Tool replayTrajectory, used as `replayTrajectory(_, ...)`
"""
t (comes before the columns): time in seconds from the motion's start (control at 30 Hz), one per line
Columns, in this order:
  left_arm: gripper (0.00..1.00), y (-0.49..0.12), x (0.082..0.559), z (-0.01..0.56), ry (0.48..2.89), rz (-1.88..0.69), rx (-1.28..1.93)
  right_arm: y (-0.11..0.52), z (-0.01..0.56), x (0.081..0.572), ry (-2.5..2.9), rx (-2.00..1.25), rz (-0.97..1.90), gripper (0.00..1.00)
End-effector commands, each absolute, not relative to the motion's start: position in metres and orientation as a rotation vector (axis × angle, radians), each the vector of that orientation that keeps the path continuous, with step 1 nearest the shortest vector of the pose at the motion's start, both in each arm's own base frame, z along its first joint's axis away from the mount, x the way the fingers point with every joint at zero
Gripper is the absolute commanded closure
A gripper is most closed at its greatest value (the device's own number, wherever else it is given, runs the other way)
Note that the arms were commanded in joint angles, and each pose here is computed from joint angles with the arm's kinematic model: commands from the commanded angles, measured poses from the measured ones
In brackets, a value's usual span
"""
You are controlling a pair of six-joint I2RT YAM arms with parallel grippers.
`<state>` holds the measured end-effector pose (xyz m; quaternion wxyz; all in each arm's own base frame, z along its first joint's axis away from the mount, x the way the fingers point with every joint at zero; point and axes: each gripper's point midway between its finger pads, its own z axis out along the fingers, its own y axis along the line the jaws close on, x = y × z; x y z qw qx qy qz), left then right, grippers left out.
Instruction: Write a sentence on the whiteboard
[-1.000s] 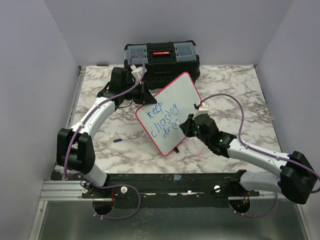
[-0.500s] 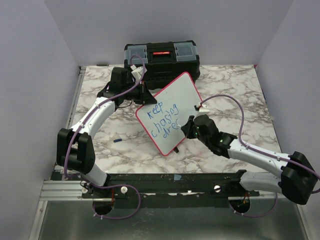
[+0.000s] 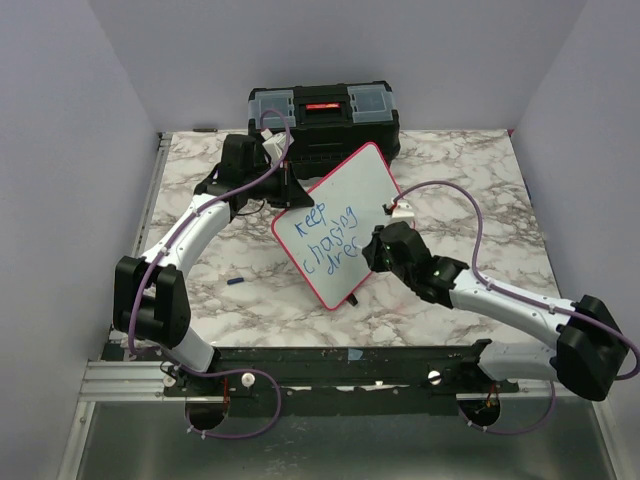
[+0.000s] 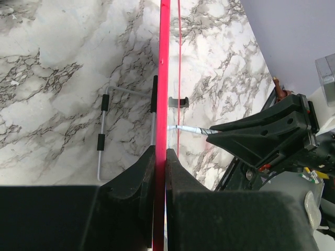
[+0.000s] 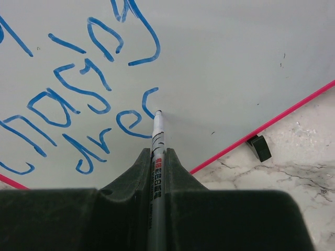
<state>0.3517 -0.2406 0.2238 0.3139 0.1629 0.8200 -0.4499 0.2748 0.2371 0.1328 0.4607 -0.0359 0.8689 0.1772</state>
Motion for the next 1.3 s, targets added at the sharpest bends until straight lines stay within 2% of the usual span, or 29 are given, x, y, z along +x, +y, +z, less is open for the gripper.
replayTrajectory(0.0,1.0,-0.25,0.349,0.24,2.1,-1.217,0.503,0.238,0.133,0.283,2.14,-0.094,0.386,0.99)
replayTrajectory(0.8,1.0,-0.25,0.35,0.241,2.099,-1.218,0.504,0.252,0.147,0.292,2.111,-0.103,0.432,0.99)
replayTrajectory(1.27,1.0,-0.25,0.349,0.241,2.099,-1.219,0.502,0.24,0.116,0.271,2.178,-0.093,0.44,0.99)
